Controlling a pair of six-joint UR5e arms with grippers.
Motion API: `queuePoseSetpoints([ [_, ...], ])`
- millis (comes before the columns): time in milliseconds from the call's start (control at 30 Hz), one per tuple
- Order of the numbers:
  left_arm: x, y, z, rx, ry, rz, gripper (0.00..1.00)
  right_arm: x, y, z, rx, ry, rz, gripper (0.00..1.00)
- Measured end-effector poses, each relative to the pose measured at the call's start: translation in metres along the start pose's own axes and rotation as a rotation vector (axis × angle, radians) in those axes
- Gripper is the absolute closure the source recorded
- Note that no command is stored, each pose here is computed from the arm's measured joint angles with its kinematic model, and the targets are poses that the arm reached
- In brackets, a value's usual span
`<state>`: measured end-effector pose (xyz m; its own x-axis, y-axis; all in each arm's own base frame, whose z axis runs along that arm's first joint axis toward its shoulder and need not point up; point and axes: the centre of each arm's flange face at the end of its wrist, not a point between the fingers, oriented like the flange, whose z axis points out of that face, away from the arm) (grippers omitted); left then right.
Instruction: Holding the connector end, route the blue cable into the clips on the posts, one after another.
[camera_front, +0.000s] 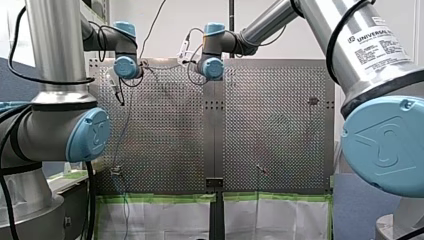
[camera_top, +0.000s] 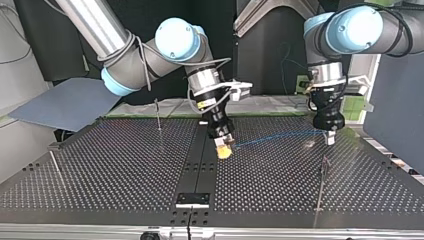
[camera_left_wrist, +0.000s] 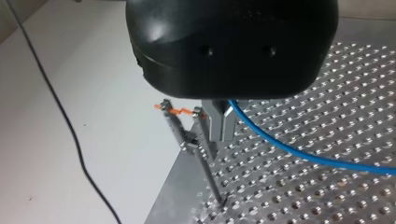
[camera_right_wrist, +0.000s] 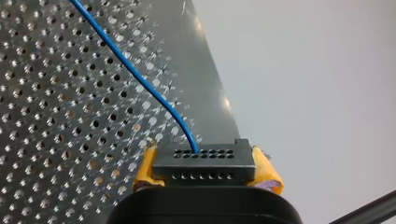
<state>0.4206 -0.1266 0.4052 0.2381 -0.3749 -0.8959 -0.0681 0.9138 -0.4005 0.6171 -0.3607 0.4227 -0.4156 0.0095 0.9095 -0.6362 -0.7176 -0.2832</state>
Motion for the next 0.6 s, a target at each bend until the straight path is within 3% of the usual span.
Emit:
queuePoseSetpoints([
  [600,-0.017,0.012,0.016,-0.013,-0.035,-0.019,1.0,0.017,-0.034,0.002,0.025,-0.007,0.007,1.0],
])
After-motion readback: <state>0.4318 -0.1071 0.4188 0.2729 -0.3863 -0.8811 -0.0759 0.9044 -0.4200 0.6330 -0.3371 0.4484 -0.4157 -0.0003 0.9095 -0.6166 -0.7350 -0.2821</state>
